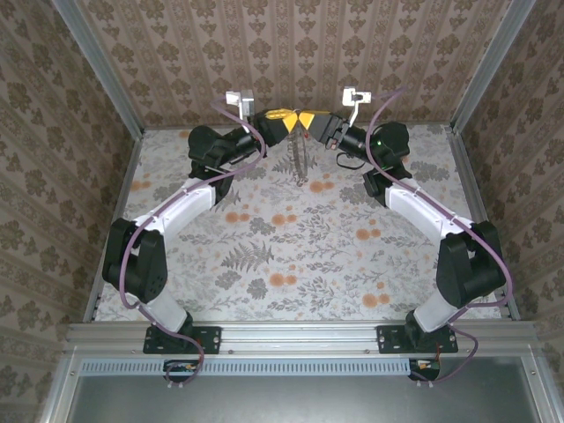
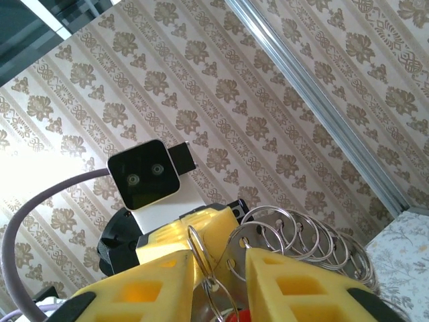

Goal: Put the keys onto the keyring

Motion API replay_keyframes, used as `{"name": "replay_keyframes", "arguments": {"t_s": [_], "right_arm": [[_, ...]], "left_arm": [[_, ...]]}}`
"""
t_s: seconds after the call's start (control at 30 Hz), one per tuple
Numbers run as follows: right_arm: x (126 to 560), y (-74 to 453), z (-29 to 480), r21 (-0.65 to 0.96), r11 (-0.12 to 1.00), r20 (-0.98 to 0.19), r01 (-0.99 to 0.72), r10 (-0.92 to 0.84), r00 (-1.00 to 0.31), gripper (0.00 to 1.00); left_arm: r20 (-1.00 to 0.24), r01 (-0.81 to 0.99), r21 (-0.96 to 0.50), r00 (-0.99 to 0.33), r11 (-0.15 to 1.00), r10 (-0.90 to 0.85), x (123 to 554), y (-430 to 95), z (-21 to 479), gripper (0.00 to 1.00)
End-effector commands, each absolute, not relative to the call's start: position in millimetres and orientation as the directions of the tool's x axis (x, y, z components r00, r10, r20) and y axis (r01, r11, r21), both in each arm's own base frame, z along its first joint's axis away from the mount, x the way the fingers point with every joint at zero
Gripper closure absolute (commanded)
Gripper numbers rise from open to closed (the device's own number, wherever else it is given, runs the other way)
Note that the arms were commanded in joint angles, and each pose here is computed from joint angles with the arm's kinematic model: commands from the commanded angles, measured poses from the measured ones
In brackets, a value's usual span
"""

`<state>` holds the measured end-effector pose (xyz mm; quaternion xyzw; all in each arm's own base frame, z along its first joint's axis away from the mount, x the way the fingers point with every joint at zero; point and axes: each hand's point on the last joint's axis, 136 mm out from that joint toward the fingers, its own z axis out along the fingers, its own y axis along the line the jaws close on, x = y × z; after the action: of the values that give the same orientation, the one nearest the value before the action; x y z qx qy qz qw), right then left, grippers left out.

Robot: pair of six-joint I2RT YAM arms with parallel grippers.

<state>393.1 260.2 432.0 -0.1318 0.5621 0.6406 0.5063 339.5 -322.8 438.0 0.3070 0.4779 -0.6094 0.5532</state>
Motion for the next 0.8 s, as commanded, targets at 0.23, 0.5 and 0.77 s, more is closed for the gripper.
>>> {"name": "replay_keyframes", "arguments": {"t_s": [0.23,0.5,0.77], "right_arm": [[373.2,259.0,453.9,0.529,0.113,-0.760,-0.841,0.505,-0.410,0.76],[373.5,260.6,457.0,0.525,0.106,-0.761,-0.844,0.502,-0.410,0.84],[372.6,261.0,454.8,0.523,0.119,-0.771,-0.844,0.489,-0.408,1.00]], "left_arm": [[-0.895,0.976,-0.209,-0.167,0.057,-0.413,333.4,-322.4,449.7,1.00],[-0.896,0.975,-0.213,-0.171,0.057,-0.410,333.8,-324.0,447.7,1.00],[-0.898,0.974,-0.218,-0.173,0.066,-0.403,335.6,-325.2,446.9,1.00]]}}
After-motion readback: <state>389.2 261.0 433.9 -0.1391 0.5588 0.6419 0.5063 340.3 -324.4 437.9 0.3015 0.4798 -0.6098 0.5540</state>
